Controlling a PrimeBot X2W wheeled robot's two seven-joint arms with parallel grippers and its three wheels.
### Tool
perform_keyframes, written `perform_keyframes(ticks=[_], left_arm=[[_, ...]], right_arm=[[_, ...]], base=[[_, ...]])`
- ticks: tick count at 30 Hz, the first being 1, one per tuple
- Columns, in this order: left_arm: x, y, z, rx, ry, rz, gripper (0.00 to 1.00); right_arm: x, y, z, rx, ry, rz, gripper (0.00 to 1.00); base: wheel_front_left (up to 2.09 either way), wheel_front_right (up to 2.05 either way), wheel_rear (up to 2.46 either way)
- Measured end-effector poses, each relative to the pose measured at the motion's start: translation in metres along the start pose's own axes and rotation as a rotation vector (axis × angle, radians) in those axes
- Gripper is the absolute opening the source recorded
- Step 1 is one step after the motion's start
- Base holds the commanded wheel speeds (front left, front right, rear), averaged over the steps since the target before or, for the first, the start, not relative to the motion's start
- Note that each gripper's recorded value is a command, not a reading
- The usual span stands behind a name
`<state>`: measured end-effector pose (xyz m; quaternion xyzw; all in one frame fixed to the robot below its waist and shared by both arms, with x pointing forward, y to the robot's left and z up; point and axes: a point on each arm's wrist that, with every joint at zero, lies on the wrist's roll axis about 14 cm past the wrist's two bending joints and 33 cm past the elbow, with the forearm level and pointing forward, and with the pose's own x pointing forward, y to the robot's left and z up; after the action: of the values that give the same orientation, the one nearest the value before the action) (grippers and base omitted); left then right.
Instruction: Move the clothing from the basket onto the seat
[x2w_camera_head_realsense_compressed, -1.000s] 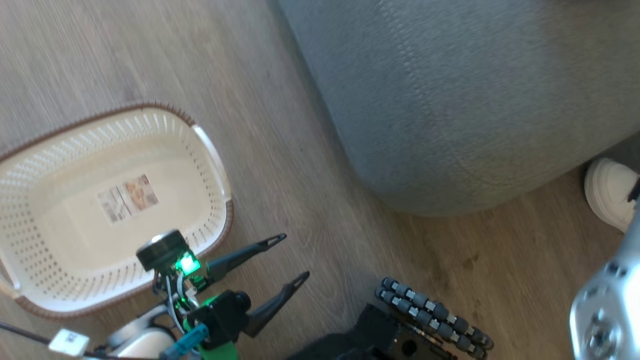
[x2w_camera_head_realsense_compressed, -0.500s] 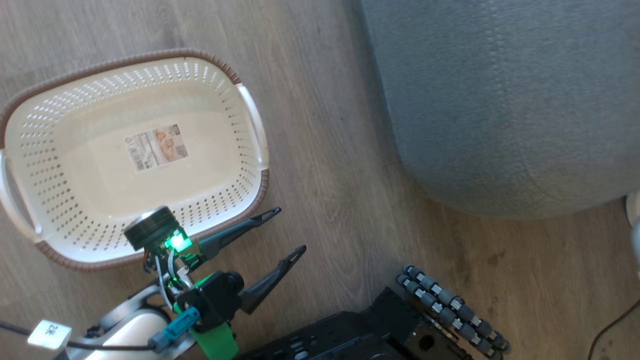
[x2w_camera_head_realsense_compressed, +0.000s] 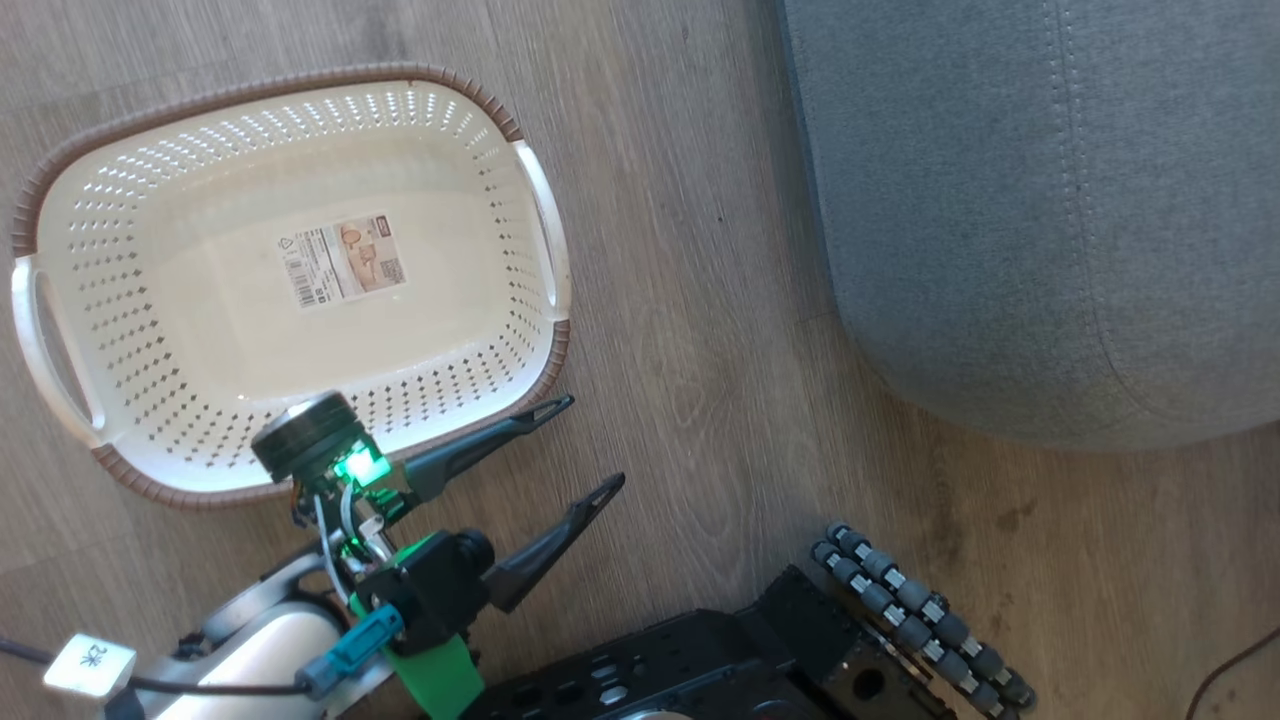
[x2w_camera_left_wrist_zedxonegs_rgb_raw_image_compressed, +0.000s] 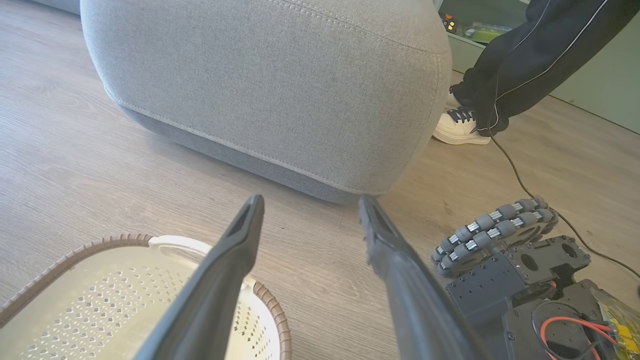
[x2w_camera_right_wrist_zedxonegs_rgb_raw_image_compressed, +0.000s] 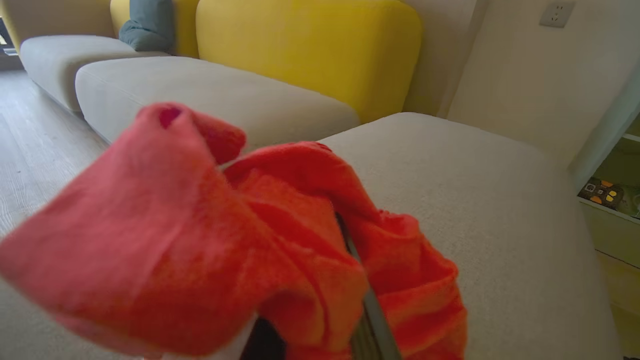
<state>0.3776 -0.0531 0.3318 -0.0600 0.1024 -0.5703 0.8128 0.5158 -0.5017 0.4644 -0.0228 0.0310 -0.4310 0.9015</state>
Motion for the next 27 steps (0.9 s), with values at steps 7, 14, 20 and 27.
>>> perform_keyframes(ticks=[7, 14, 20, 27], left_arm=[[0.0, 0.004, -0.002, 0.0, 0.0, 0.005, 1.0], [-0.001, 0.005, -0.005, -0.002, 0.008, 0.007, 1.0], [0.0, 0.008, -0.002, 0.003, 0.003, 0.019, 1.0], [0.005, 0.002, 0.01, 0.018, -0.016, 0.014, 1.0]], right_arm=[[-0.001, 0.0, -0.032, -0.059, 0.126, 0.001, 0.0], [-0.006, 0.002, -0.053, -0.071, 0.194, 0.003, 0.11], [-0.006, 0.001, -0.051, -0.052, 0.191, -0.005, 1.0], [-0.013, 0.01, -0.053, -0.058, 0.259, 0.041, 1.0]], base=[[0.0, 0.0, 0.0], [0.0, 0.0, 0.0], [0.0, 0.0, 0.0], [0.0, 0.0, 0.0]])
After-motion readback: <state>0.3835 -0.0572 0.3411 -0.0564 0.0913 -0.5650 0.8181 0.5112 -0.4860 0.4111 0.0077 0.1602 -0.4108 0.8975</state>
